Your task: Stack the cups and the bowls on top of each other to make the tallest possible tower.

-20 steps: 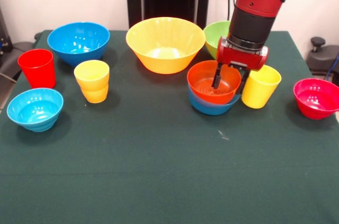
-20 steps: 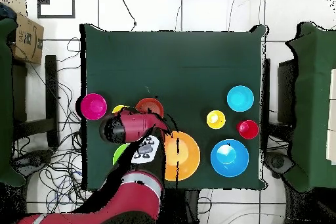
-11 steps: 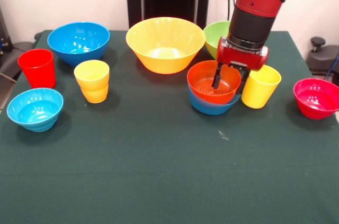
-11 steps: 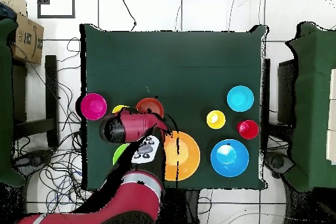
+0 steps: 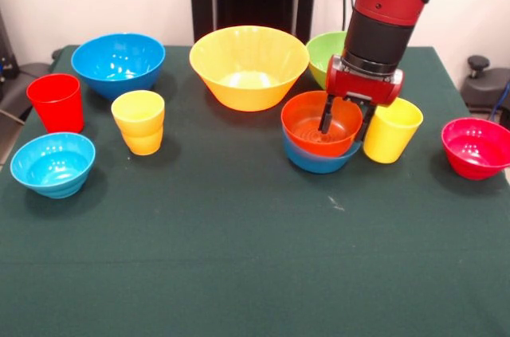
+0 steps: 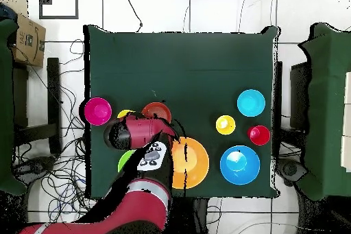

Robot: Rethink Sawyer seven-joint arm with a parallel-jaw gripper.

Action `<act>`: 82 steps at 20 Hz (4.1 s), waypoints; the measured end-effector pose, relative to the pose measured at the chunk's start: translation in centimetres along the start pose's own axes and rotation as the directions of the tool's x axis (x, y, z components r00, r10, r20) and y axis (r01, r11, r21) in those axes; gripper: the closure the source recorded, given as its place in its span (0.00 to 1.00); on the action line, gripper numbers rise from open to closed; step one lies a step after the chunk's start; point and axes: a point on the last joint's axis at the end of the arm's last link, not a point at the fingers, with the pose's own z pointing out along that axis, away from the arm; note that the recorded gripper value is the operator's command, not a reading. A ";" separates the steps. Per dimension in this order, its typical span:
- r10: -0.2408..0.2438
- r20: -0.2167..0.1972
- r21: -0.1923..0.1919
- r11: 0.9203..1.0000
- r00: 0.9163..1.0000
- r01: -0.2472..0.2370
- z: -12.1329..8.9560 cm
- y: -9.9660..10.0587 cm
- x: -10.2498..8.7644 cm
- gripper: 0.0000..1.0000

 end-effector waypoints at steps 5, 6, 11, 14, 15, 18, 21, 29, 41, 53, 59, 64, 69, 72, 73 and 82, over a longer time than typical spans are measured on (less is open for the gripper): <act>0.005 0.014 -0.005 1.000 1.000 -0.005 -0.8 0.0 -0.7 0.00; 0.008 0.017 -0.007 1.000 1.000 -0.008 -1.3 0.0 -1.0 0.00; 0.023 0.025 -0.017 1.000 0.999 -0.022 -3.8 0.0 -2.6 0.00; 0.039 0.019 -0.021 0.999 0.999 -0.039 -5.7 -0.3 -3.7 0.00; 0.043 0.017 -0.022 0.999 0.999 -0.043 -6.1 -0.4 -3.9 0.00; 0.055 0.012 -0.025 0.998 0.998 -0.054 -7.3 -0.6 -4.6 0.00; 0.062 0.008 -0.026 0.998 0.998 -0.062 -8.0 -0.9 -5.0 0.00; 0.073 -0.002 -0.029 0.997 0.997 -0.073 -8.4 -1.3 -5.4 0.00; 0.048 0.001 -0.049 0.998 0.999 -0.048 -9.1 1.5 -4.5 0.00; 0.022 0.014 -0.082 0.996 1.000 -0.021 -9.6 6.4 -4.1 0.00; 0.018 0.009 -0.085 0.996 1.000 -0.017 -9.2 7.3 -3.8 0.00; 0.011 -0.005 -0.077 0.997 1.000 -0.011 -8.2 7.5 -3.1 0.00; 0.003 -0.018 -0.070 0.998 1.000 -0.005 -7.5 7.6 -2.4 0.00; 0.002 -0.025 -0.066 0.998 1.000 -0.004 -7.1 7.6 -2.2 0.00; 0.001 -0.029 -0.065 0.998 1.000 -0.003 -6.9 7.5 -2.1 0.00; -0.005 -0.058 -0.051 0.999 0.998 0.002 -5.1 7.4 -0.9 0.00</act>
